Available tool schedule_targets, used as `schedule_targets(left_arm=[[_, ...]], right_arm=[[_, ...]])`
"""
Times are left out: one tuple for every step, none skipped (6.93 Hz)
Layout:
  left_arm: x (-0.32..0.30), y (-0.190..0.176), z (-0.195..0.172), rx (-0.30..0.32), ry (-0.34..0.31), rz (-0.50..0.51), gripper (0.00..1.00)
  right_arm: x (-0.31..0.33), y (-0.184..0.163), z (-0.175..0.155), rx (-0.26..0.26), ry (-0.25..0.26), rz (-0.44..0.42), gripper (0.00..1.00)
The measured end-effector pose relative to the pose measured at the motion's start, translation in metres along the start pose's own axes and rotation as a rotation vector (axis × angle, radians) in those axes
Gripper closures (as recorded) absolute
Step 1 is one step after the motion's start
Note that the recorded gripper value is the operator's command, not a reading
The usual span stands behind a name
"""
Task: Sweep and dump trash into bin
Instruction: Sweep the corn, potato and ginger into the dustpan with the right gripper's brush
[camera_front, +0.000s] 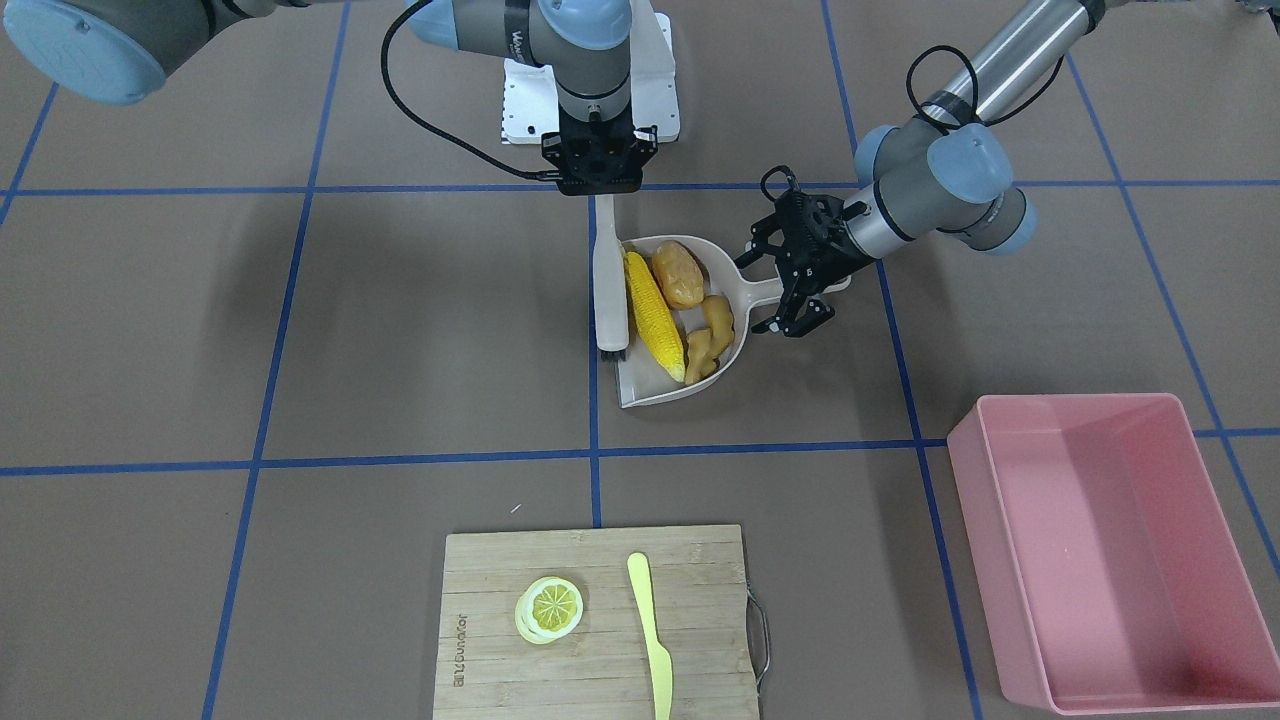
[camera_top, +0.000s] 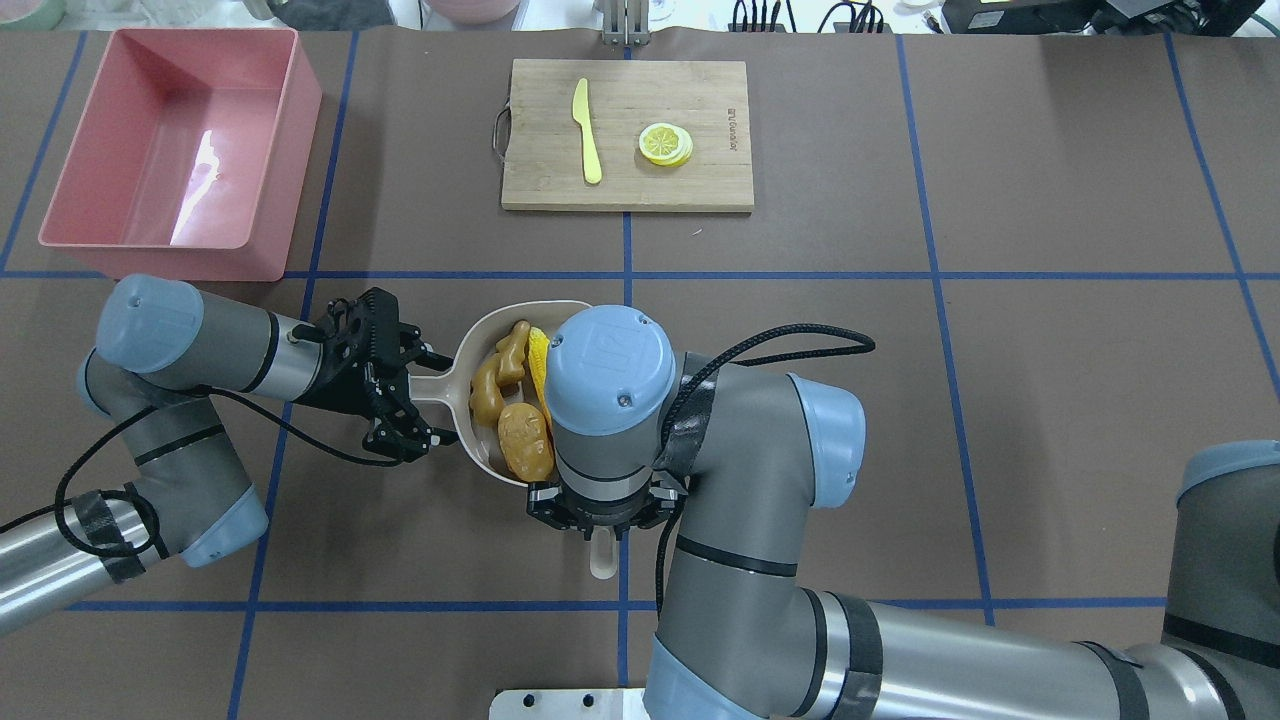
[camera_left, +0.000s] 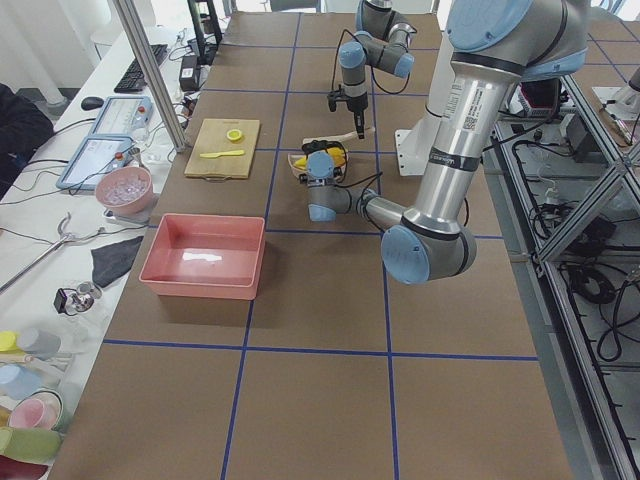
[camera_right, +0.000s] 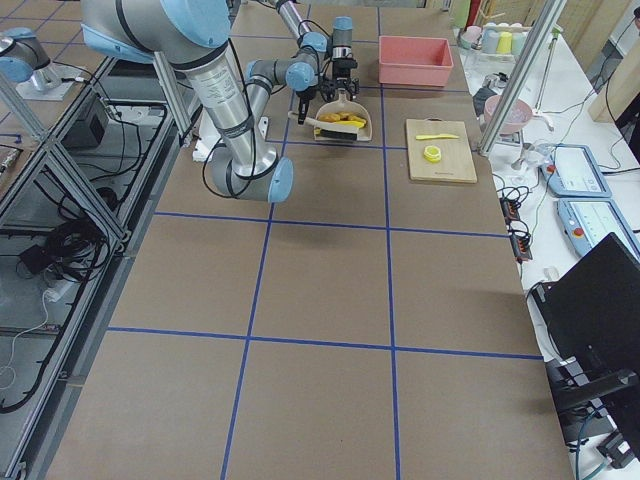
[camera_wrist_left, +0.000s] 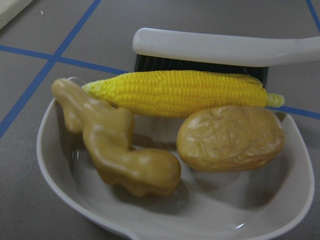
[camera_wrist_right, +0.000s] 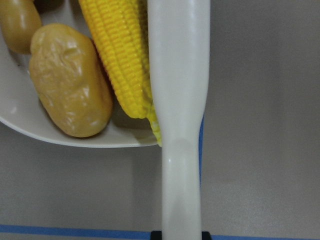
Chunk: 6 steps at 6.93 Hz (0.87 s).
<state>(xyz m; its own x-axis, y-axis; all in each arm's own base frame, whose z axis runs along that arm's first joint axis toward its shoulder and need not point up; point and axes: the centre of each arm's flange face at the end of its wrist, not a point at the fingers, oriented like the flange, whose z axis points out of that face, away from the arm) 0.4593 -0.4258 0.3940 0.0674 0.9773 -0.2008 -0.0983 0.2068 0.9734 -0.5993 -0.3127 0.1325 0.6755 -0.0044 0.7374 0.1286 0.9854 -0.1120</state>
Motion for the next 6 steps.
schedule_targets(left_arm=[[0.000,0.000,0.000,0.000,0.000,0.000,0.02],[0.000,0.000,0.000,0.000,0.000,0.000,0.02],[0.000,0.000,0.000,-0.001,0.000,-0.001,0.02],[0.000,0.000,0.000,-0.001,0.000,-0.001,0.02],[0.000,0.000,0.000,-0.001,0.000,-0.001,0.02],[0.000,0.000,0.000,-0.001,0.000,-0.001,0.02]], right_arm=[[-0.003,0.001,-0.003,-0.002,-0.004,-0.003,1.00],[-0.007,0.001,-0.007,-0.003,-0.006,-0.007,1.00],[-0.009,0.002,-0.010,-0.004,-0.008,-0.010,1.00],[-0.012,0.002,-0.013,-0.004,-0.011,-0.013,1.00],[-0.013,0.001,-0.015,-0.005,-0.011,-0.015,1.00],[-0.011,-0.001,-0.018,-0.007,-0.003,-0.020,1.00]])
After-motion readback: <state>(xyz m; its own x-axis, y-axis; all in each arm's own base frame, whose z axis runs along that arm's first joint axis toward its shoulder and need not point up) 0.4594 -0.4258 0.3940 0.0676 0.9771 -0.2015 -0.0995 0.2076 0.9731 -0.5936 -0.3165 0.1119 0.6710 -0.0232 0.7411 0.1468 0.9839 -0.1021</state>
